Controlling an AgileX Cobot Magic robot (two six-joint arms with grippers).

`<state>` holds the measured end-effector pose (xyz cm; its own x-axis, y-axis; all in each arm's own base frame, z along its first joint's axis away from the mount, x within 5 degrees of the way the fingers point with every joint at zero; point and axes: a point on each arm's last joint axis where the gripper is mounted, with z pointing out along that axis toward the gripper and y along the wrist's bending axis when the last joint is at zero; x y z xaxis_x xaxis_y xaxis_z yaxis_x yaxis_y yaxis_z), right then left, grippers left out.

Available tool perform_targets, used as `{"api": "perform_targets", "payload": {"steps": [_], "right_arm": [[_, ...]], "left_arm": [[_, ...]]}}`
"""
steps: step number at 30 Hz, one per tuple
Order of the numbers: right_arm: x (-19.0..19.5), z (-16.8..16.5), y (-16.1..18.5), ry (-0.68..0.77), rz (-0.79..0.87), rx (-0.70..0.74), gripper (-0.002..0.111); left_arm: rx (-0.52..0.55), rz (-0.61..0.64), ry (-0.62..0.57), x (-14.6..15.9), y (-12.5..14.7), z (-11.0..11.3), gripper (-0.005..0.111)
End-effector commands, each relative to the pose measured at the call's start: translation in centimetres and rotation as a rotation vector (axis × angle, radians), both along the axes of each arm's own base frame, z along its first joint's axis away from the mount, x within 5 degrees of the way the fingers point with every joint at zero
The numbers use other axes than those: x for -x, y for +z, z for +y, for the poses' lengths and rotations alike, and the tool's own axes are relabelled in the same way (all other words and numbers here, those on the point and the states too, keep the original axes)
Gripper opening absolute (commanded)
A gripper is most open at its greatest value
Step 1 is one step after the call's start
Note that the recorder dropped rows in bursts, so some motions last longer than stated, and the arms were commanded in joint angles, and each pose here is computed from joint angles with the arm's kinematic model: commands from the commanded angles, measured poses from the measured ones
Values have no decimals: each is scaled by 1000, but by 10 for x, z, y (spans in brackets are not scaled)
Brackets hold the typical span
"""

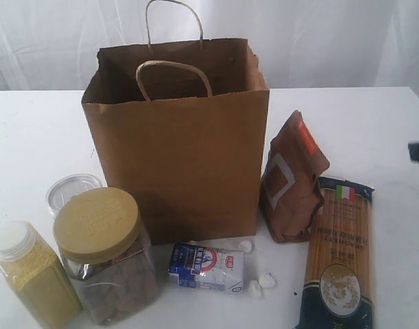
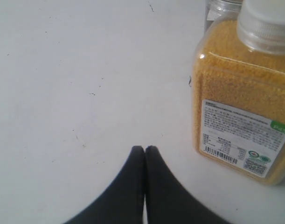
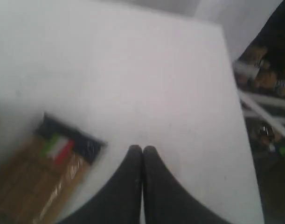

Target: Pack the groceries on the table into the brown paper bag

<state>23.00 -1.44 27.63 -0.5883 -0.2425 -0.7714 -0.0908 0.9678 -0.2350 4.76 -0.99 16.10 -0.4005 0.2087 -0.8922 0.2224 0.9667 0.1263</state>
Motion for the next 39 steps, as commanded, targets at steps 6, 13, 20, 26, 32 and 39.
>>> {"api": "perform_targets", "payload": {"steps": [6,13,20,26,32,39], "right_arm": [[15,-1,-29,23,444,1,0],[35,23,-1,117,568,-246,0],[45,39,11,237,604,-386,0],[62,79,13,497,715,-408,0],[70,91,5,527,789,-220,0],[83,127,-4,700,870,-159,0]], "left_arm": [[4,10,1,0,-3,0,0],[4,10,1,0,-3,0,0],[4,11,0,0,-3,0,0],[4,11,0,0,-3,0,0],[6,12,1,0,-3,0,0],[6,12,1,0,-3,0,0]]}}
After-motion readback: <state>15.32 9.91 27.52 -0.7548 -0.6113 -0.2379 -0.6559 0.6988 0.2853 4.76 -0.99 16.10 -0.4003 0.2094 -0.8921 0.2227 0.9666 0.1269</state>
